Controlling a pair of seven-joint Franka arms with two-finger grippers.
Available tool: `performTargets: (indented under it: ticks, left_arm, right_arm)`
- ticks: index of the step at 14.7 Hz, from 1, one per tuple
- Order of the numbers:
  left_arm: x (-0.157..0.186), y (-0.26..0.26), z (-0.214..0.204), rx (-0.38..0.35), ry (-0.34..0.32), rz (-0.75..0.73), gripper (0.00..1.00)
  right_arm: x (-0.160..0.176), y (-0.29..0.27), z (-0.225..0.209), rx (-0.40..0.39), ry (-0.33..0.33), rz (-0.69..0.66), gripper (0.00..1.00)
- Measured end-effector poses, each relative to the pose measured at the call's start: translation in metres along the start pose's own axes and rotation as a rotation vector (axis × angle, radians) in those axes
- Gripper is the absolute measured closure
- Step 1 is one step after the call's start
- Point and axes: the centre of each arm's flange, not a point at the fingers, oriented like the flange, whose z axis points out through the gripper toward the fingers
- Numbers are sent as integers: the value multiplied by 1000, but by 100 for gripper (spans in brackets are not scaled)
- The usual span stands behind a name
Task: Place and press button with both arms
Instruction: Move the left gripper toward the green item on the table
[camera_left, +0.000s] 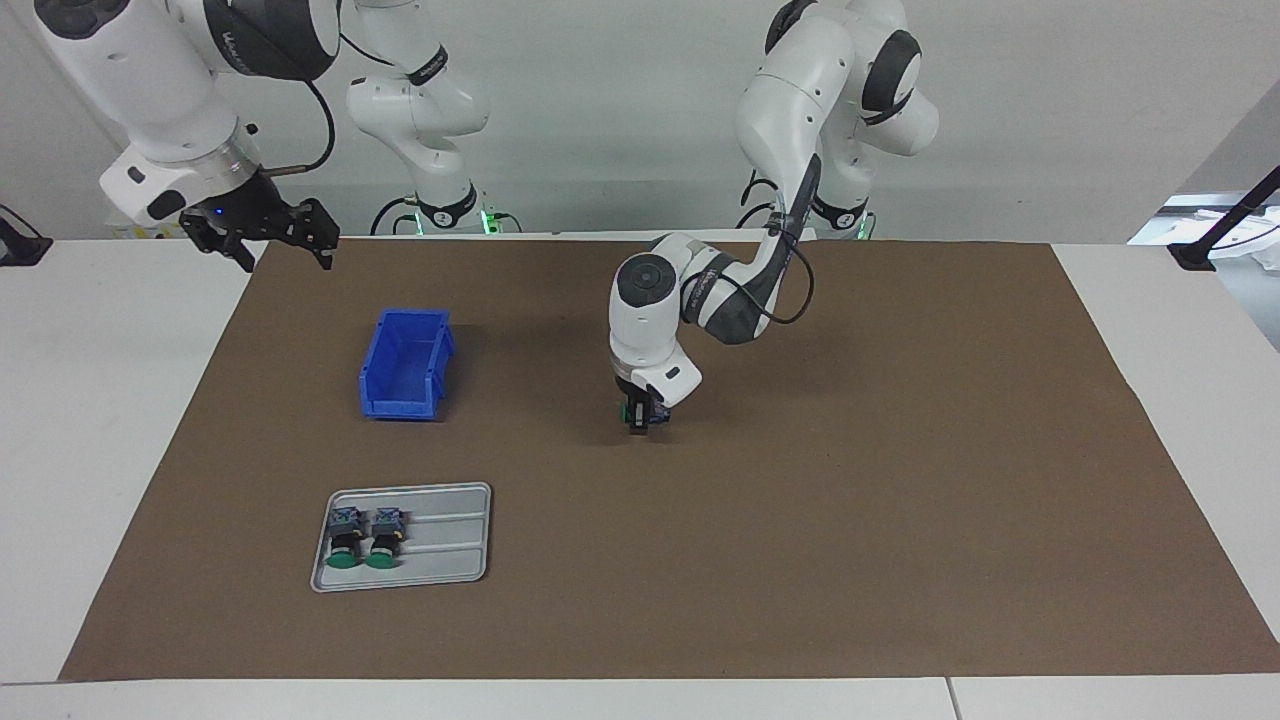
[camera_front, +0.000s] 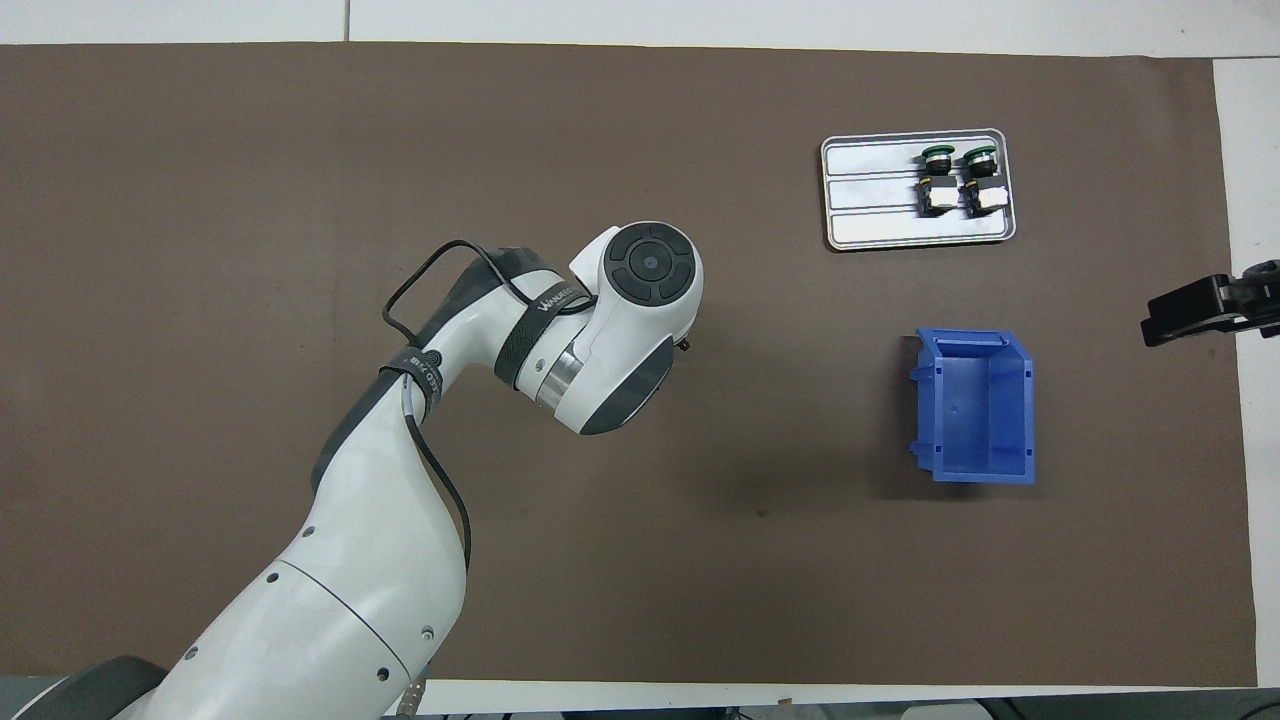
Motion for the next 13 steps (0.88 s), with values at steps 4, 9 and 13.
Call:
performTargets:
  ticks: [4, 9, 13]
  left_arm:
    - [0, 1, -1, -3, -1, -1, 67]
    - [5, 7, -38, -49, -29, -1, 67]
    - [43, 19, -71, -34, -77, -42, 67]
  right_arm:
    - [0, 0, 0, 0, 0, 0, 1]
    - [0, 0, 0, 0, 0, 0, 1]
    - [0, 0, 0, 0, 0, 0, 1]
